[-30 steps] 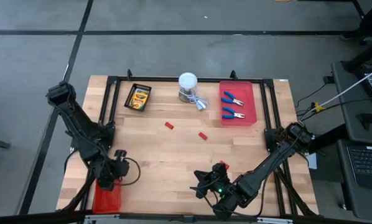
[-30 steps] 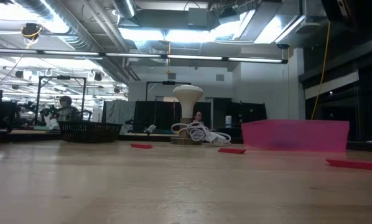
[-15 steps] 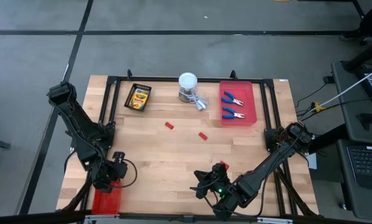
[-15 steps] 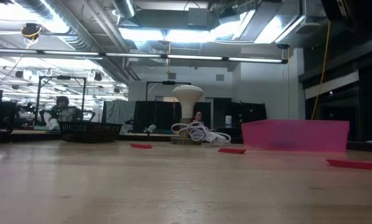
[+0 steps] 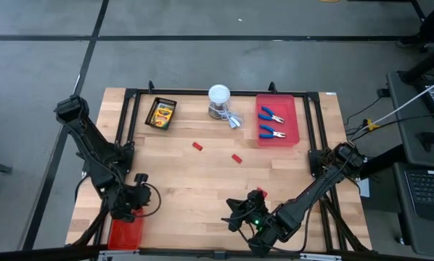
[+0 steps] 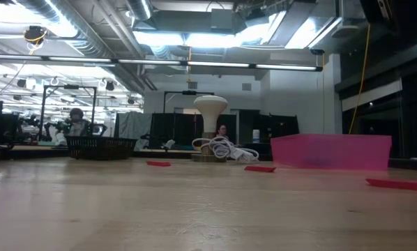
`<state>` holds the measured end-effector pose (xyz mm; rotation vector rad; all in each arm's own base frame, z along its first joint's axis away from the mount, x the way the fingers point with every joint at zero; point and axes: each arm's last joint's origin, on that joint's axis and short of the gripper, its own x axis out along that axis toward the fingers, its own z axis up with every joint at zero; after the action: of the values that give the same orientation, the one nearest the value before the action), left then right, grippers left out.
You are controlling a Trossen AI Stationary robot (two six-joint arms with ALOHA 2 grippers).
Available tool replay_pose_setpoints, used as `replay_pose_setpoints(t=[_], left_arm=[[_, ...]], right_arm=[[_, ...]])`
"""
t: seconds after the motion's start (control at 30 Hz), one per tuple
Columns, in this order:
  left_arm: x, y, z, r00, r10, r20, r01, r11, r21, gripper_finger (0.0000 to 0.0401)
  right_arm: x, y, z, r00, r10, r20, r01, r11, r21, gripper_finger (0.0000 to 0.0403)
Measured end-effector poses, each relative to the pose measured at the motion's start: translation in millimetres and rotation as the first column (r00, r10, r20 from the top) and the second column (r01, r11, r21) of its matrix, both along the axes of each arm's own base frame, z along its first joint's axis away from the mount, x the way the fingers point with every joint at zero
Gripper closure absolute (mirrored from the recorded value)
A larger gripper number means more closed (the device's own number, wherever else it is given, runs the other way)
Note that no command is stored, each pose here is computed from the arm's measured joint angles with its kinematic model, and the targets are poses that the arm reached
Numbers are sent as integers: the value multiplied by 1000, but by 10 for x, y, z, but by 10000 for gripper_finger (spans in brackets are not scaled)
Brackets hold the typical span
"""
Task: Pick & Place School Supplies
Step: Put the red eraser into the red bin
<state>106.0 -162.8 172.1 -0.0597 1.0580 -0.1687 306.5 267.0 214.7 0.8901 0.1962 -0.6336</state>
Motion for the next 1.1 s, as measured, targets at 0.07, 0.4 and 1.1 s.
replay_pose_setpoints(t=[0.07,0.4,1.1], left_arm=[[38,25,2,1000,14,15,-15,1000,13,322],[519,444,11,999,36,32,-40,992,121,314],[1495,1685,-311,923,-312,-226,347,928,134,262]], right_arm=[[0,0,0,1000,0,0,0,1000,0,360],[0,0,0,1000,0,0,0,1000,1,360],[-5,-9,0,999,-31,26,31,999,22,360]])
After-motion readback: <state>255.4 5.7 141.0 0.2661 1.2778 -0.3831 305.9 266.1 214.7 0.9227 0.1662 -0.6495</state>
